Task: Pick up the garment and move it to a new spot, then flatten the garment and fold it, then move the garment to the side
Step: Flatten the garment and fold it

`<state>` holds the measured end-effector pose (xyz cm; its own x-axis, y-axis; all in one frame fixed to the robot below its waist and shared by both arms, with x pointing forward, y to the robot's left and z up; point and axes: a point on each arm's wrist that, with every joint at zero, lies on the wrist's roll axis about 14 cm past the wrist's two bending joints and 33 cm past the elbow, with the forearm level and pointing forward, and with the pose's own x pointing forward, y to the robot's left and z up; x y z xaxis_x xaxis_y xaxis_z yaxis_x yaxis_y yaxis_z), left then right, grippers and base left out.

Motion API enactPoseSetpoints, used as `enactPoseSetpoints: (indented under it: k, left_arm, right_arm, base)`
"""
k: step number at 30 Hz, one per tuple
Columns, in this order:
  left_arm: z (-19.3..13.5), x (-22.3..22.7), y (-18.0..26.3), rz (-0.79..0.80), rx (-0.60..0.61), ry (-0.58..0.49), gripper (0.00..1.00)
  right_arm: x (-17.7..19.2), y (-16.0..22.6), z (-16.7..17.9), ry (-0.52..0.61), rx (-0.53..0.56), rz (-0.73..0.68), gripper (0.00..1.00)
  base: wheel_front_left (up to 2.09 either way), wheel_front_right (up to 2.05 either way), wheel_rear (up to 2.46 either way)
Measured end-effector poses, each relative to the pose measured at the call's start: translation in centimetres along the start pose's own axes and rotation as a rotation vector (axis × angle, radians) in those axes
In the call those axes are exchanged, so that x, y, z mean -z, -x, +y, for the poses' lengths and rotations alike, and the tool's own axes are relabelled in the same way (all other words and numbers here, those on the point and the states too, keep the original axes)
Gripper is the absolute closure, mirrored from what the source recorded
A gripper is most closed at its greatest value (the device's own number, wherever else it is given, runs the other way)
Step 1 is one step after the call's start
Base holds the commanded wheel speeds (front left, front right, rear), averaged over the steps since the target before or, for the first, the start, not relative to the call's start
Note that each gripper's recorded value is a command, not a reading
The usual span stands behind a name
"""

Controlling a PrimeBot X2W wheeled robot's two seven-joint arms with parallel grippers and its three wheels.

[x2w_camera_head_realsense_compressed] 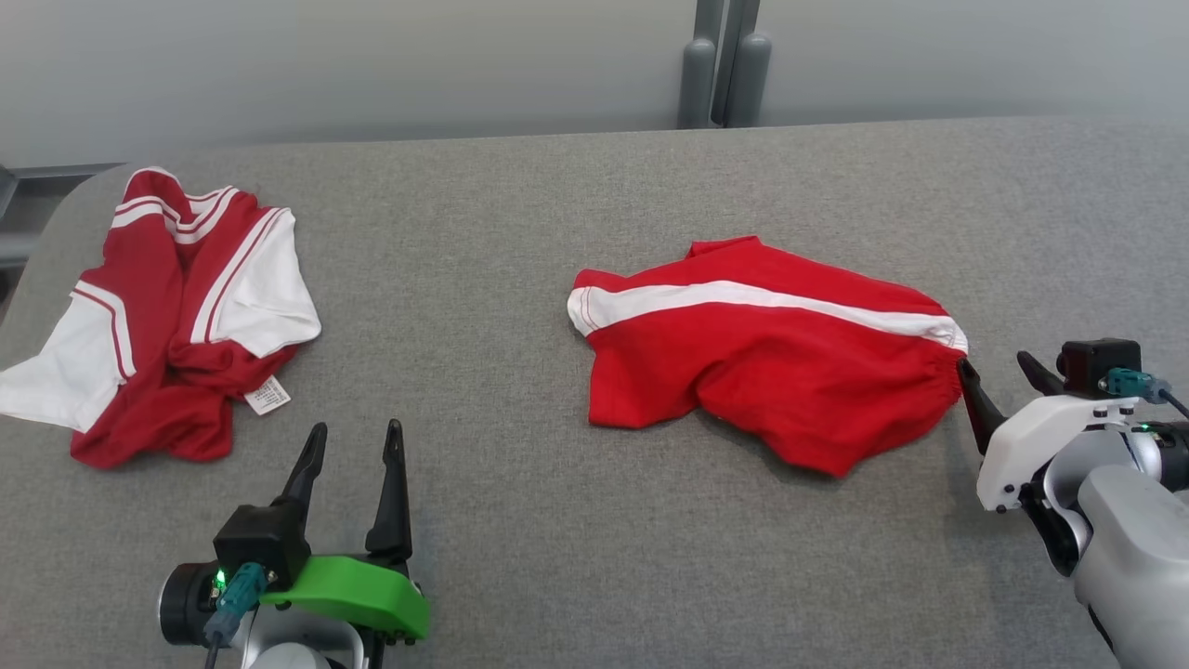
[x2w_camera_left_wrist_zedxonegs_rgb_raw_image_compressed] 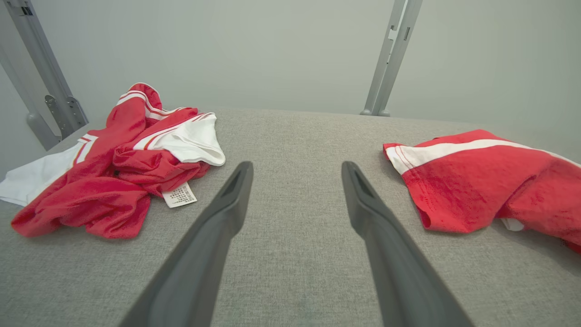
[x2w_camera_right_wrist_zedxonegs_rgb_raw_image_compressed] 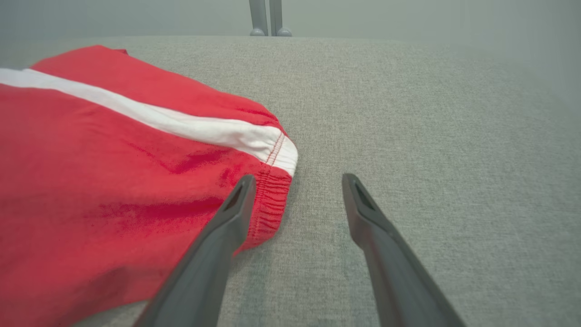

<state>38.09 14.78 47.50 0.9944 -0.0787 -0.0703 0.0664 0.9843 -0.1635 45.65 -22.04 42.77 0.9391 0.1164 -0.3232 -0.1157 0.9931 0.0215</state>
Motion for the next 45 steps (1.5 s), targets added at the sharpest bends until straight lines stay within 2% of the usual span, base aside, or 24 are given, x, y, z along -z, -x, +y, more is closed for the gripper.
enactPoseSetpoints:
  k: [5,12,23,38,45]
  left_arm:
    - [-0.7,-0.8,-0.1,-0.026,0.028,0.012,0.00]
    - [-1.6,-2.0,0.4,-0.066,0.061,0.014,0.00]
    - [-0.6,-2.6,1.9,-0.092,0.044,0.001,0.00]
    - [3.1,-1.6,4.5,-0.073,-0.085,0.014,0.00]
    - [3.8,-1.5,5.1,-0.072,-0.097,0.011,0.00]
  right_arm:
    - [-3.5,0.5,0.1,0.009,-0.010,-0.120,0.00]
    - [-7.0,3.4,1.2,0.005,-0.014,-0.293,0.00]
    - [-9.0,8.4,3.7,-0.028,0.008,-0.478,0.00]
    - [-8.7,10.7,5.1,-0.044,0.033,-0.493,0.00]
    - [-8.4,10.8,5.5,-0.048,0.028,-0.478,0.00]
  base:
    - [0.00,0.00,0.00]
    - [0.00,0.00,0.00]
    - [0.00,0.00,0.00]
    - [0.00,0.00,0.00]
    - [0.00,0.00,0.00]
